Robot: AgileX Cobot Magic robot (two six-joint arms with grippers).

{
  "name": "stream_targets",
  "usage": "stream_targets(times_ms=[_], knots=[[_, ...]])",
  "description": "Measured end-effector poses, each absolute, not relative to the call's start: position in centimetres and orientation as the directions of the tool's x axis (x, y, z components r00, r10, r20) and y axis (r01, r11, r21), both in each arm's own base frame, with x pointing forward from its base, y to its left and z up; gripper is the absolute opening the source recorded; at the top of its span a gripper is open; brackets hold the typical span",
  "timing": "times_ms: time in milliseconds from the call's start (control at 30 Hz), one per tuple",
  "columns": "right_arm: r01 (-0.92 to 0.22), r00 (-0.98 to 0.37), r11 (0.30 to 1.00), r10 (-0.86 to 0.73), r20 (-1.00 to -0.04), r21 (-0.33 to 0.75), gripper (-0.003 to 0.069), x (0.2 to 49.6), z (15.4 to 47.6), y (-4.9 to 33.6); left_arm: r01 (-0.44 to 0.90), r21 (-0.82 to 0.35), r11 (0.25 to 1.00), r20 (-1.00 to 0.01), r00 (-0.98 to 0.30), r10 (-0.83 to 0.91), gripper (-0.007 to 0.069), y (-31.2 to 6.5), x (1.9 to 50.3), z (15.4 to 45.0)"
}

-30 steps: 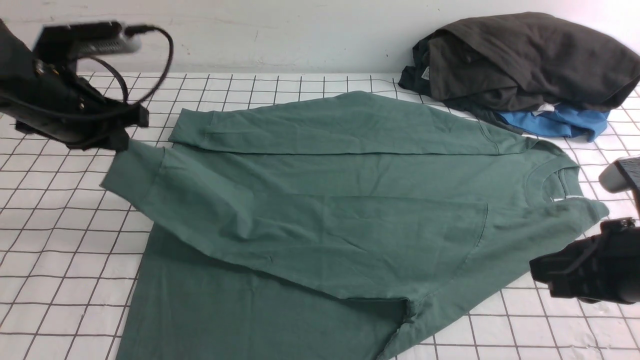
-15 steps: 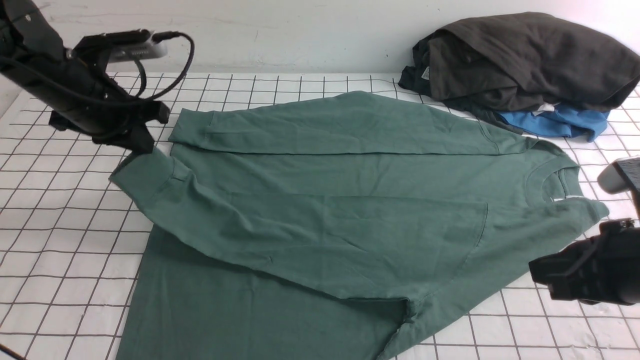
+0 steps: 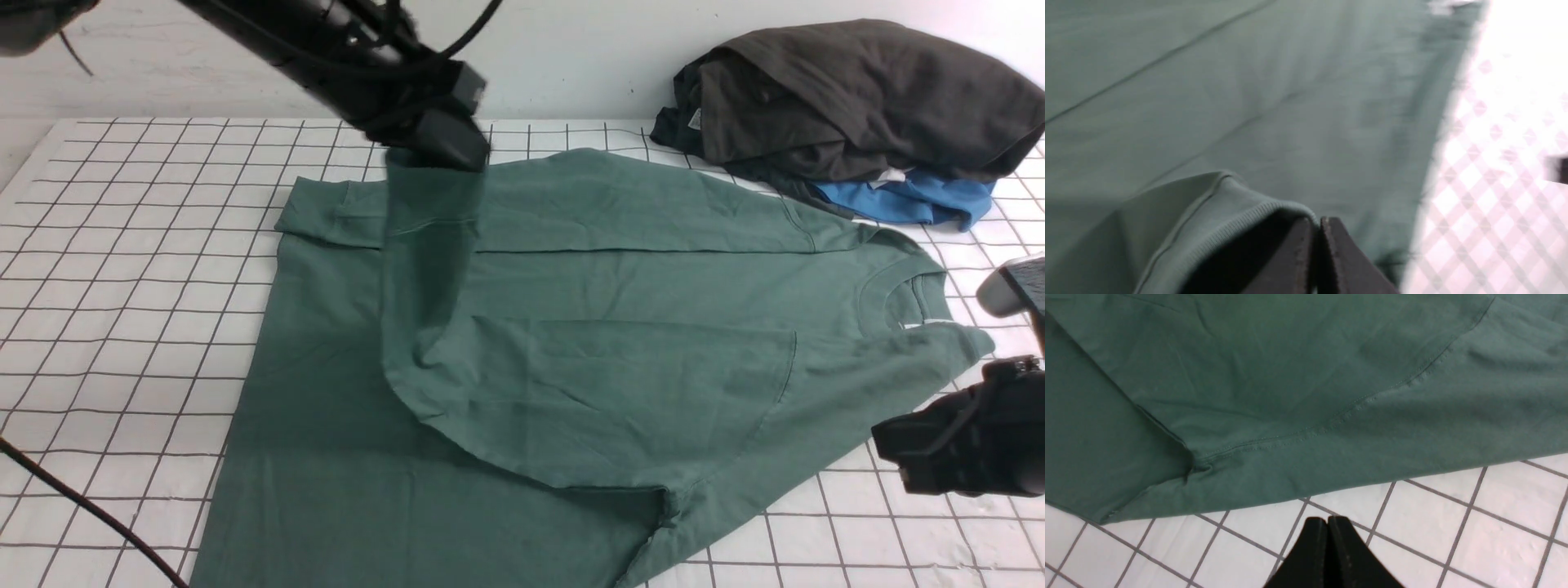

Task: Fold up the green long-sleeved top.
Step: Use the left arm to drag and place the cuff at the centered position on the left edge of the fabric

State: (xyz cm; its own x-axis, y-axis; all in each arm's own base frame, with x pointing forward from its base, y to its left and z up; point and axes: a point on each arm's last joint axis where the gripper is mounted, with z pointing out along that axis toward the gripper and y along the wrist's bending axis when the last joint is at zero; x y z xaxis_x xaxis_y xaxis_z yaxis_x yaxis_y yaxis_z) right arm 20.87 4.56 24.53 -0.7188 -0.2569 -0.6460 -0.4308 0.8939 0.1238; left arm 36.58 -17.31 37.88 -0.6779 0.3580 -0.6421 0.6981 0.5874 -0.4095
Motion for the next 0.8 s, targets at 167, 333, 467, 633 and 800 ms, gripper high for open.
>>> stream_targets(times_ms=[167,333,467,633,800], knots=[[-0.427,-0.746,0.901,-0.304,-0.593,0.074,-0.0010,20.6,24.1,4.0,0.860,-0.429,0.274,-0.799,-0.503,0.328,-0.0005,-23.5,32.1,43.6],[-0.372,-0.816,0.928,-0.325,-0.478,0.004,-0.0010,19.8,23.5,2.9,0.919,-0.389,0.067,-0.873,-0.391,0.293,-0.0005,-26.9,27.5,47.5],[-0.277,-0.835,0.954,-0.297,-0.463,-0.114,-0.0010,19.0,24.3,1.4,0.915,-0.402,-0.032,-0.877,-0.375,0.301,-0.0005,-28.7,25.2,48.0],[-0.124,-0.805,0.964,-0.236,-0.544,-0.233,-0.0010,17.9,26.4,-0.1,0.892,-0.426,-0.148,-0.883,-0.375,0.283,-0.0005,-30.3,23.0,48.6],[0.022,-0.742,0.962,-0.166,-0.650,-0.271,-0.0010,16.6,28.4,-1.2,0.871,-0.432,-0.234,-0.888,-0.365,0.281,-0.0005,-31.6,21.0,49.0]])
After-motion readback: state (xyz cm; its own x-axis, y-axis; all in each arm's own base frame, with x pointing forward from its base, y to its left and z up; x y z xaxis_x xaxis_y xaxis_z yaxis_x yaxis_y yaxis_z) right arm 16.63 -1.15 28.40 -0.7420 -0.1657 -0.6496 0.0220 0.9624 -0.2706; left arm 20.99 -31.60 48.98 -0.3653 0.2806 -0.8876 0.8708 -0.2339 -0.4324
